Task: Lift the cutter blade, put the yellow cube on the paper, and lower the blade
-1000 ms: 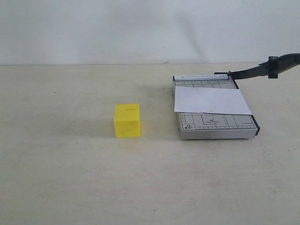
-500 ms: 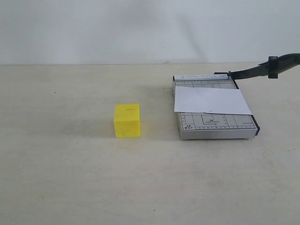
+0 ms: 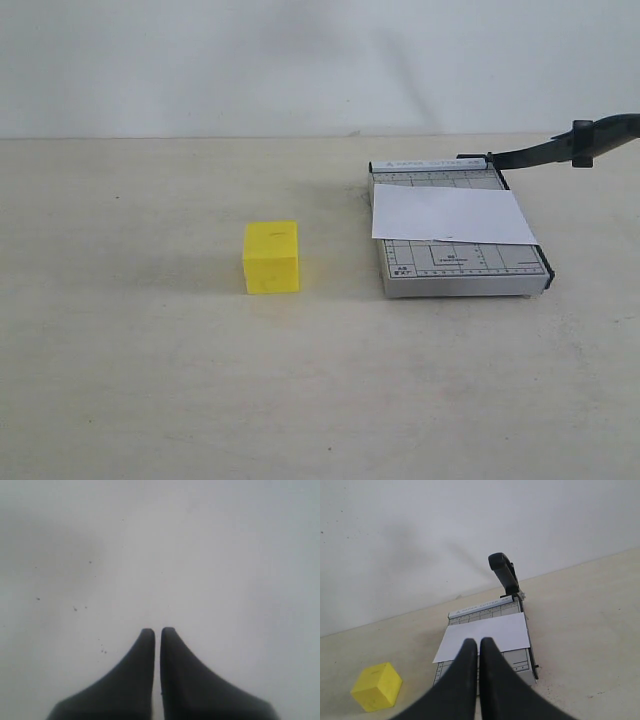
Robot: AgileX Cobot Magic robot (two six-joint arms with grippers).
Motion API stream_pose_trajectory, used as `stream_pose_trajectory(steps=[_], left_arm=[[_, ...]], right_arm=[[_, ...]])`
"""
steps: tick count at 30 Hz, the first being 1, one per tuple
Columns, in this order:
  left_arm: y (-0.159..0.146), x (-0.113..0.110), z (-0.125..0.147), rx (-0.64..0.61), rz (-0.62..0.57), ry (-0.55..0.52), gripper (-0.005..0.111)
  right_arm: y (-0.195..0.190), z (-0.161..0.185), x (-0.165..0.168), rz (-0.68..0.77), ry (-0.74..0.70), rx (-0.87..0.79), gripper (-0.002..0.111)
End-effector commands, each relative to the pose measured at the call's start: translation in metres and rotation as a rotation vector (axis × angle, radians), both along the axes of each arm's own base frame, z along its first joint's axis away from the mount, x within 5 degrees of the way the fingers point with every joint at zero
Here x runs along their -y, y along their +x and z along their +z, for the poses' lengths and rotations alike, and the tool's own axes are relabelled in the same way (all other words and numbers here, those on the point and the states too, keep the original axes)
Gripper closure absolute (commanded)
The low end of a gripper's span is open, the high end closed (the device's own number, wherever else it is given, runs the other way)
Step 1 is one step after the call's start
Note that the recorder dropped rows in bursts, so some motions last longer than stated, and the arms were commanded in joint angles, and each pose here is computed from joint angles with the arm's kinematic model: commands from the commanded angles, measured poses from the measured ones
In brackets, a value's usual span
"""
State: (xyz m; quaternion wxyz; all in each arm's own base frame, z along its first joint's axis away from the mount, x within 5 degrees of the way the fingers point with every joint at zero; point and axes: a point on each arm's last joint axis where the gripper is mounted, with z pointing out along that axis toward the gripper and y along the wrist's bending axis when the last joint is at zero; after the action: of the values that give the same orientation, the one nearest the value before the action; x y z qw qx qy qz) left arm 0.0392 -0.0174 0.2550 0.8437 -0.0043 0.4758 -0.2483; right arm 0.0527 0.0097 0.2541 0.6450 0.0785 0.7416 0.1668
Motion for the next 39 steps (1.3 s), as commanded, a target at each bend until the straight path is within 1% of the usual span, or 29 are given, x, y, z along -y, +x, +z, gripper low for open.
stream_pose_trajectory(steps=[1, 2, 3, 4, 5, 6, 7, 8, 9, 10, 11, 12, 13, 14, 17, 20, 21, 23, 26, 27, 28, 30, 33, 39], left_arm=[[0.003, 0.001, -0.005, -0.058, 0.009, 0.035, 0.102], [0.004, 0.002, -0.008, -0.095, -0.003, 0.043, 0.102], [0.007, 0.010, -0.009, -0.147, -0.043, 0.142, 0.102], [0.010, 0.015, -0.008, -0.175, -0.076, 0.202, 0.102], [0.016, 0.023, -0.007, -0.247, -0.147, 0.287, 0.102], [0.028, 0.028, -0.005, -0.334, -0.185, 0.345, 0.102], [0.035, 0.028, -0.004, -0.376, -0.192, 0.349, 0.102], [0.051, 0.031, 0.001, -0.441, -0.208, 0.371, 0.102], [0.058, 0.033, 0.004, -0.458, -0.220, 0.388, 0.102], [0.076, 0.041, 0.008, -0.494, -0.274, 0.434, 0.102], [0.086, 0.045, 0.007, -0.514, -0.306, 0.464, 0.102], [0.108, 0.055, 0.009, -0.545, -0.374, 0.500, 0.102], [0.117, 0.059, 0.006, -0.567, -0.401, 0.514, 0.102], [0.144, 0.071, 0.004, -0.603, -0.450, 0.549, 0.102], [0.179, 0.093, -0.005, -0.663, -0.520, 0.586, 0.102], [0.213, 0.122, -0.018, -0.684, -0.572, 0.647, 0.102], [0.220, 0.129, -0.024, -0.699, -0.576, 0.669, 0.102], [0.241, 0.152, -0.031, -0.711, -0.581, 0.698, 0.102], [0.259, 0.187, -0.044, -0.705, -0.605, 0.779, 0.102], [0.264, 0.198, -0.048, -0.706, -0.608, 0.800, 0.102], [0.270, 0.213, -0.053, -0.708, -0.611, 0.823, 0.102], [0.278, 0.233, -0.064, -0.732, -0.591, 0.869, 0.102], [0.290, 0.258, -0.072, -0.727, -0.581, 0.900, 0.102], [0.302, 0.299, -0.087, -0.687, -0.614, 0.920, 0.102]], right_arm=[[-0.001, 0.001, 0.000, 0.000, -0.003, 0.012, 0.106], [-0.001, 0.001, 0.000, 0.000, -0.003, 0.012, 0.106], [-0.001, 0.001, 0.000, 0.000, 0.000, 0.016, 0.106], [-0.001, 0.001, 0.000, 0.000, 0.000, 0.016, 0.106], [-0.001, 0.001, 0.000, 0.000, 0.000, 0.016, 0.106], [-0.001, 0.001, 0.000, 0.000, 0.000, 0.016, 0.106], [-0.001, 0.001, 0.000, 0.000, 0.000, 0.016, 0.106], [-0.001, 0.001, 0.000, 0.000, 0.000, 0.016, 0.106], [-0.001, 0.001, 0.000, 0.000, 0.000, 0.016, 0.106], [-0.001, 0.001, 0.000, 0.000, 0.000, 0.016, 0.106], [-0.001, 0.001, 0.000, 0.000, 0.000, 0.016, 0.106], [-0.001, 0.001, 0.000, 0.000, 0.000, 0.016, 0.106], [-0.001, 0.001, 0.000, 0.000, 0.000, 0.016, 0.106], [-0.001, 0.001, 0.000, 0.000, 0.000, 0.016, 0.106], [-0.001, 0.001, 0.000, 0.000, 0.000, 0.016, 0.106], [-0.001, 0.001, 0.000, 0.000, 0.000, 0.016, 0.106], [-0.001, 0.001, 0.000, 0.000, 0.000, 0.016, 0.106], [-0.001, 0.001, 0.000, 0.000, 0.000, 0.016, 0.106], [-0.001, 0.001, 0.000, 0.000, 0.001, 0.017, 0.106], [-0.001, 0.001, 0.000, 0.000, 0.001, 0.017, 0.106], [-0.001, 0.001, 0.000, 0.000, 0.001, 0.017, 0.106], [-0.001, 0.001, 0.000, 0.000, 0.001, 0.017, 0.106], [-0.001, 0.001, 0.000, 0.000, 0.001, 0.017, 0.106], [-0.001, 0.001, 0.000, 0.000, 0.001, 0.017, 0.106]])
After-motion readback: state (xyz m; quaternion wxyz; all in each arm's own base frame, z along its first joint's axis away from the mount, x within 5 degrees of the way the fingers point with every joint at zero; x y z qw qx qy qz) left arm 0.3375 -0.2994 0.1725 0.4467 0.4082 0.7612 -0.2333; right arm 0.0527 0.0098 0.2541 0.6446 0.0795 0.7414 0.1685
